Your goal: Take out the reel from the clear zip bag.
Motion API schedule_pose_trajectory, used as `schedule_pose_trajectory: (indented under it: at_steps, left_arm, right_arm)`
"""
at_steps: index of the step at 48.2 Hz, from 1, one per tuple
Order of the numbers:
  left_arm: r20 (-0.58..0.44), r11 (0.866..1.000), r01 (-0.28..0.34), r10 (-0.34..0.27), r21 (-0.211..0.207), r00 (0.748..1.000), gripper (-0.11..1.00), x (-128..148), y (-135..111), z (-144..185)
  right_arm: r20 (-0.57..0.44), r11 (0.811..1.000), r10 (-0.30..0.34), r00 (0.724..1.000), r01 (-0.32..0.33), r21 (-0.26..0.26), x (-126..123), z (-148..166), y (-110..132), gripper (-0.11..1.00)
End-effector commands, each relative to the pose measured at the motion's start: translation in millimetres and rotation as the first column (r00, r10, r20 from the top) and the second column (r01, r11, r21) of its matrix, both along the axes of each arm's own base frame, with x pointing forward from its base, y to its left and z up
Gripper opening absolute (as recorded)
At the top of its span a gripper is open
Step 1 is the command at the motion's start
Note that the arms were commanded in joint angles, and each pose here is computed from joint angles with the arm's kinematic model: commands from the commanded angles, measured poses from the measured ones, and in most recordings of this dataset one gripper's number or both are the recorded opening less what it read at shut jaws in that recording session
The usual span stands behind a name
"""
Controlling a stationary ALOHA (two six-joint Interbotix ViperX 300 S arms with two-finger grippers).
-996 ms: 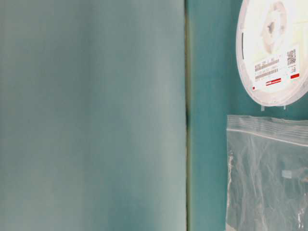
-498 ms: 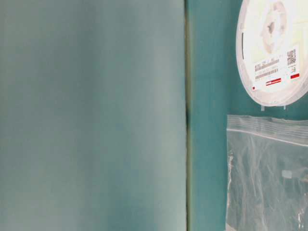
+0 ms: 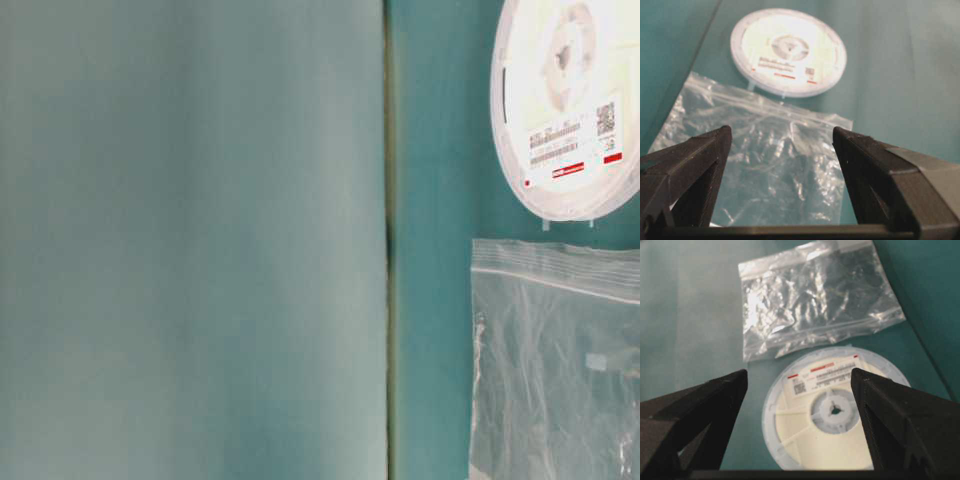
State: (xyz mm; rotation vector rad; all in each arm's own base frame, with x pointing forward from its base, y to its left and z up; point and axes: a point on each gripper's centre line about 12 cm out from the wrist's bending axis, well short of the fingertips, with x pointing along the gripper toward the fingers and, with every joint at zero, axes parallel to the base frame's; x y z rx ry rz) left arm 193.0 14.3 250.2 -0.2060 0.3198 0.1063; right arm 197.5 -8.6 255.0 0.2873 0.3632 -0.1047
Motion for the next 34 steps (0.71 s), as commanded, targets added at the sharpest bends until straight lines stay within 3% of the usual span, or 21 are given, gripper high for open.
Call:
schedule_pose_trajectory:
  at_steps: [1,34]
  left_arm:
    - [0.026,1.0,0.002,-0.002,0.005,1.0,0.88,2.8,0.0,9.9]
    - [0.023,1.0,0.002,-0.003,0.006,1.0,0.88,2.6,-0.1,8.7]
  right_arm:
    - [0.026,1.0,0.006,1.0,-0.006,-0.008,2.9,9.9,0.6,0.92]
    - [0.022,1.0,0.009,1.0,-0.008,-0.011,2.7,9.1,0.8,0.91]
